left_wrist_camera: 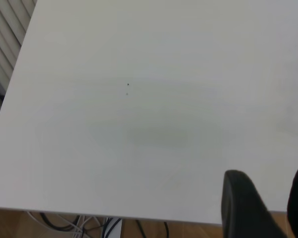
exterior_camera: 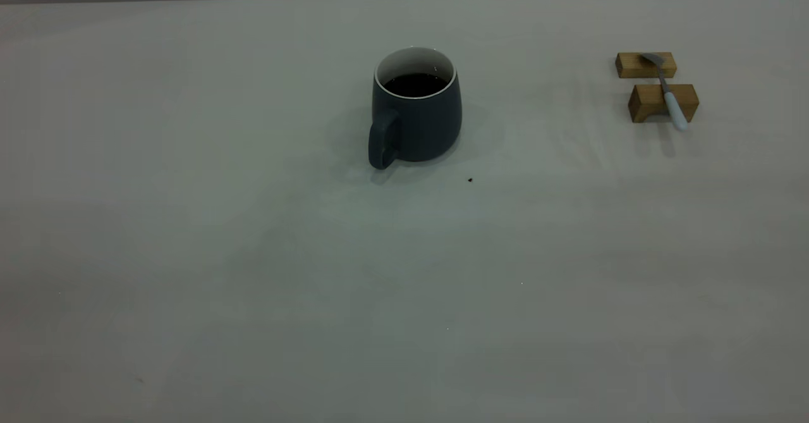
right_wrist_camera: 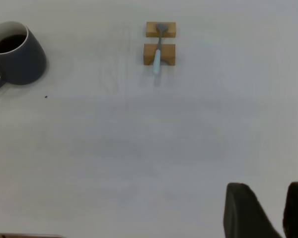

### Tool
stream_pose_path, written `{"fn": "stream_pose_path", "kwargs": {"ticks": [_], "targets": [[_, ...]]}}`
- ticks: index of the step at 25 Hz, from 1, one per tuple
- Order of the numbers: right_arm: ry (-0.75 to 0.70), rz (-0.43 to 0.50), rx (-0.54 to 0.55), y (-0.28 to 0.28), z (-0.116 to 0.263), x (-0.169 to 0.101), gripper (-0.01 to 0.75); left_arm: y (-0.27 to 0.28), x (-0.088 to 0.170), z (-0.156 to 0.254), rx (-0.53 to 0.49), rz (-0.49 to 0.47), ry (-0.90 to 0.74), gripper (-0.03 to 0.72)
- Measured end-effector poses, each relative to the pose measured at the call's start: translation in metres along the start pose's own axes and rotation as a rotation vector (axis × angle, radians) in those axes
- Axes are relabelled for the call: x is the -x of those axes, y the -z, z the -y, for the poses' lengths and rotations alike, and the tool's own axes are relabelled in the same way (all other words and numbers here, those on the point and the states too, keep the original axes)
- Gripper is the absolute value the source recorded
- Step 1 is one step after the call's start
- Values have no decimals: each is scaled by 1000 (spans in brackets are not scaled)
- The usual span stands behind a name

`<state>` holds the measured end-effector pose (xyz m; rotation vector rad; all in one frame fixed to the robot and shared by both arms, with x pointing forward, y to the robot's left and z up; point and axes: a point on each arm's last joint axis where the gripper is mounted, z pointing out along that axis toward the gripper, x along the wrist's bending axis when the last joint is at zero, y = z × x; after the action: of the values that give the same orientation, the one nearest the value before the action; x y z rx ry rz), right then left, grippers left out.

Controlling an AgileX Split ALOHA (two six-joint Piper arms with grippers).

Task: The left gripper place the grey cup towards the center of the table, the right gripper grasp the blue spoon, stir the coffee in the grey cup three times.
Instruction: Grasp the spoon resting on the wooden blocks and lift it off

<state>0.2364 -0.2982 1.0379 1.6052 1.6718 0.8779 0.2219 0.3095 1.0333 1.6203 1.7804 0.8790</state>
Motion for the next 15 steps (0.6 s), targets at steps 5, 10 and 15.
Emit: {"fn": "stream_pose_path", "kwargs": {"ticks": [5, 10, 15], "targets": [[0, 0, 0, 0, 0, 0, 239, 0, 0, 0, 0, 0, 0, 299], [3, 5, 0, 0, 0, 0, 239, 0, 0, 0, 0, 0, 0, 299], [1, 5, 0, 0, 0, 0, 239, 0, 0, 0, 0, 0, 0, 299]]}}
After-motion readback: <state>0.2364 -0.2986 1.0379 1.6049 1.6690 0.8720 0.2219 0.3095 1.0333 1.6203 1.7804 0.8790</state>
